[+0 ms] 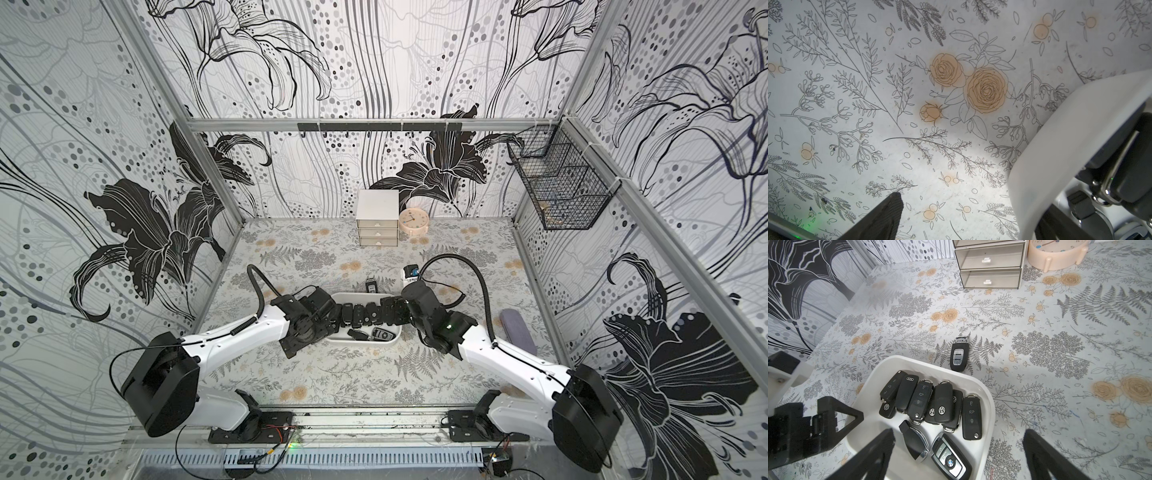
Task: Place the car key into the storage box
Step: Move the storage box to the center of the board.
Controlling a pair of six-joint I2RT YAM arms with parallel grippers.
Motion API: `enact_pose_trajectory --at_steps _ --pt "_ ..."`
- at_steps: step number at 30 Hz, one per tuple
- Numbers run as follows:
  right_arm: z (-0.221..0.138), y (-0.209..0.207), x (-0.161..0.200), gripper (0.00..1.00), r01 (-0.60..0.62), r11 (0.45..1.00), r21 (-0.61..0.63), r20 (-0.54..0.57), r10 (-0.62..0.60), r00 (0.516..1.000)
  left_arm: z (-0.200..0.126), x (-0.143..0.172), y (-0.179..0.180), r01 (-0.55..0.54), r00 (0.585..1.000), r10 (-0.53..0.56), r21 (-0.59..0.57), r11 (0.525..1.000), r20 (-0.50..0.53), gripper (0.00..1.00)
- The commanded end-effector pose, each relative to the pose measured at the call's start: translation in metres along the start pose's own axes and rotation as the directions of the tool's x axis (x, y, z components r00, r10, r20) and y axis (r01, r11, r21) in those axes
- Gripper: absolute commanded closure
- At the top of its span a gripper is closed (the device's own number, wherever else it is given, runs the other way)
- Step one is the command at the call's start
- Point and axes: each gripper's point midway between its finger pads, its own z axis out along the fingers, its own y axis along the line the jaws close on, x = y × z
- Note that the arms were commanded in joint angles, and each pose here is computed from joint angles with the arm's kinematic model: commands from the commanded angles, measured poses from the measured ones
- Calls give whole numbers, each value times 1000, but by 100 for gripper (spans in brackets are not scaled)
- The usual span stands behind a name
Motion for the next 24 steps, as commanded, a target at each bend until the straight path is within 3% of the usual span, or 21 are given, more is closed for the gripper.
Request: enact_pose_trajectory --at_steps 1,7,16,24 --pt "2 2 -10 0 10 1000 5 15 -10 1000 0 0 32 35 999 -34 -94 995 12 4" --pt "10 4 -7 0 6 1000 -2 -5 -6 1000 0 -3 68 103 995 -104 -177 979 6 4" --pt "37 4 3 0 23 1000 12 -86 -22 996 -1 -9 102 164 986 -167 -212 963 6 3" --pt "77 15 8 0 87 996 15 -176 -83 981 -7 -15 99 165 986 -165 -155 974 14 2"
